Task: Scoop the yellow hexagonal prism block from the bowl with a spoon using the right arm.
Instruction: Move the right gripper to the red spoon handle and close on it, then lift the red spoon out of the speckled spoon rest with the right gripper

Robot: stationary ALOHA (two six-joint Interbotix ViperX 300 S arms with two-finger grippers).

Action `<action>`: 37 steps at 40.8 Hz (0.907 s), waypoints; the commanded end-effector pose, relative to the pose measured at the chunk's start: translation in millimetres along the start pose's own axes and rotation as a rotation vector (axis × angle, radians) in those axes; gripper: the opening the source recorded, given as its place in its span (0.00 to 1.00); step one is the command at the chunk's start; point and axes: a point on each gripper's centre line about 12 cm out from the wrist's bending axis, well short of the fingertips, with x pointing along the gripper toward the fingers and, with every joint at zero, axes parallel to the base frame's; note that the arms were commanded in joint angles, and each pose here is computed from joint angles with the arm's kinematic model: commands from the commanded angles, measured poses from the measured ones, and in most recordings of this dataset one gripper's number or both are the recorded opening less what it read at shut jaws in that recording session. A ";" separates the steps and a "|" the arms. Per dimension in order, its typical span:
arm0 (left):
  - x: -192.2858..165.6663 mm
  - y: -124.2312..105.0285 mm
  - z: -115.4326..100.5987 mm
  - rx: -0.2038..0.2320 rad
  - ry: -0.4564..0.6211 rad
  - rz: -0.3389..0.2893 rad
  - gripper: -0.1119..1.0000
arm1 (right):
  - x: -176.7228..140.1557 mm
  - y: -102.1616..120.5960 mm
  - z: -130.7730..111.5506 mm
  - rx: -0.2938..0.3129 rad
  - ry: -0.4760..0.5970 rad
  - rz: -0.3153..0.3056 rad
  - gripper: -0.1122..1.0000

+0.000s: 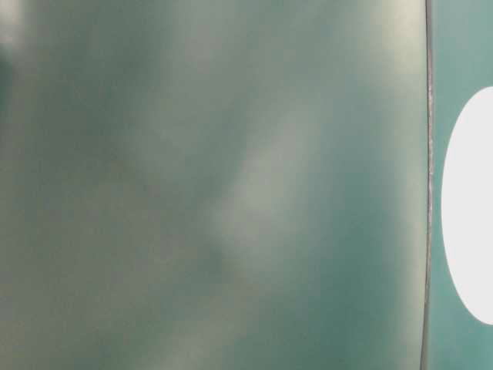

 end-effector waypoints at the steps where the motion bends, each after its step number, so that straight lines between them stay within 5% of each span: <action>1: 2.5 -0.5 7.2 0.003 -0.017 -0.002 0.09 | 1.4 1.9 2.4 0.005 -0.019 0.005 0.59; 37: 2.5 -0.4 5.9 0.003 -0.006 -0.002 0.09 | 4.4 5.0 -9.7 0.008 0.042 0.012 0.58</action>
